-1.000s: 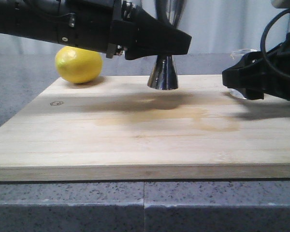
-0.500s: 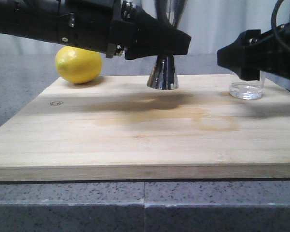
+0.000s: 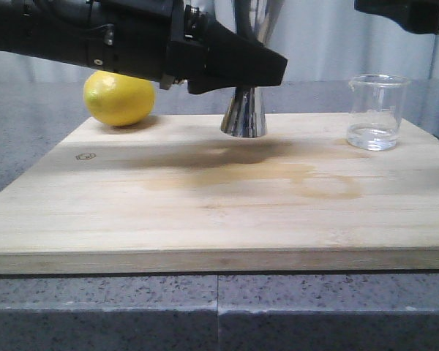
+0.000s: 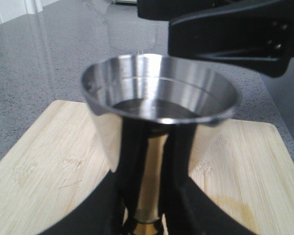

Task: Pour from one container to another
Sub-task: 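Open the right gripper and lift it away from the beaker, then lower the steel jigger onto the board with the left gripper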

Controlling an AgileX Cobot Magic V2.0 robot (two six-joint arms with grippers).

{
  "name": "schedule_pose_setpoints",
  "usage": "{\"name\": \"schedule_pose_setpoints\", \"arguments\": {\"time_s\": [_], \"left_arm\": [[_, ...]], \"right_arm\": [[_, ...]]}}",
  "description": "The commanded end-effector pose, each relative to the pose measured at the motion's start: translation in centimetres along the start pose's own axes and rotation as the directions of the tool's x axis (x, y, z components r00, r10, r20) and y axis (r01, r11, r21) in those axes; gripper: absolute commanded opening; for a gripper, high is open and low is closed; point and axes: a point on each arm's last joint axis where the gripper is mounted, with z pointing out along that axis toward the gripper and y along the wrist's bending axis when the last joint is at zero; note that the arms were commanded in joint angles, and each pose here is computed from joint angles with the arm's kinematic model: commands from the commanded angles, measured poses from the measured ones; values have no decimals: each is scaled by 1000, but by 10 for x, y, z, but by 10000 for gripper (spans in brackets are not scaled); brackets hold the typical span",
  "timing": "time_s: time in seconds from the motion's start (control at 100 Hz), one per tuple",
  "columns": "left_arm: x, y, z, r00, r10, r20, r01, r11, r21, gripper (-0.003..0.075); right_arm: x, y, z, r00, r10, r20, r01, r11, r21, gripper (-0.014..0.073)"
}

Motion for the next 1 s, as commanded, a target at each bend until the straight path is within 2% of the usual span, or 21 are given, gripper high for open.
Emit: {"name": "schedule_pose_setpoints", "arguments": {"time_s": [0.0, 0.37, 0.57, 0.99], "left_arm": [[-32, -3, -4, 991, 29, 131, -29, 1000, -2, 114], [-28, 6, -20, 987, 29, 159, -28, 1000, -11, 114], [-13, 11, -20, 977, 6, 212, -21, 997, 69, 114], [-5, 14, -18, 979, 27, 201, -40, 998, 58, 114]], "right_arm": [[-20, -1, -4, 993, -32, 109, 32, 999, 2, 554], [-20, -1, -5, 993, -45, 107, 45, 999, 1, 554], [-20, -1, -5, 993, -47, 108, 47, 999, 0, 554], [-21, -1, -5, 993, -48, 109, 48, 999, -1, 554]]}}
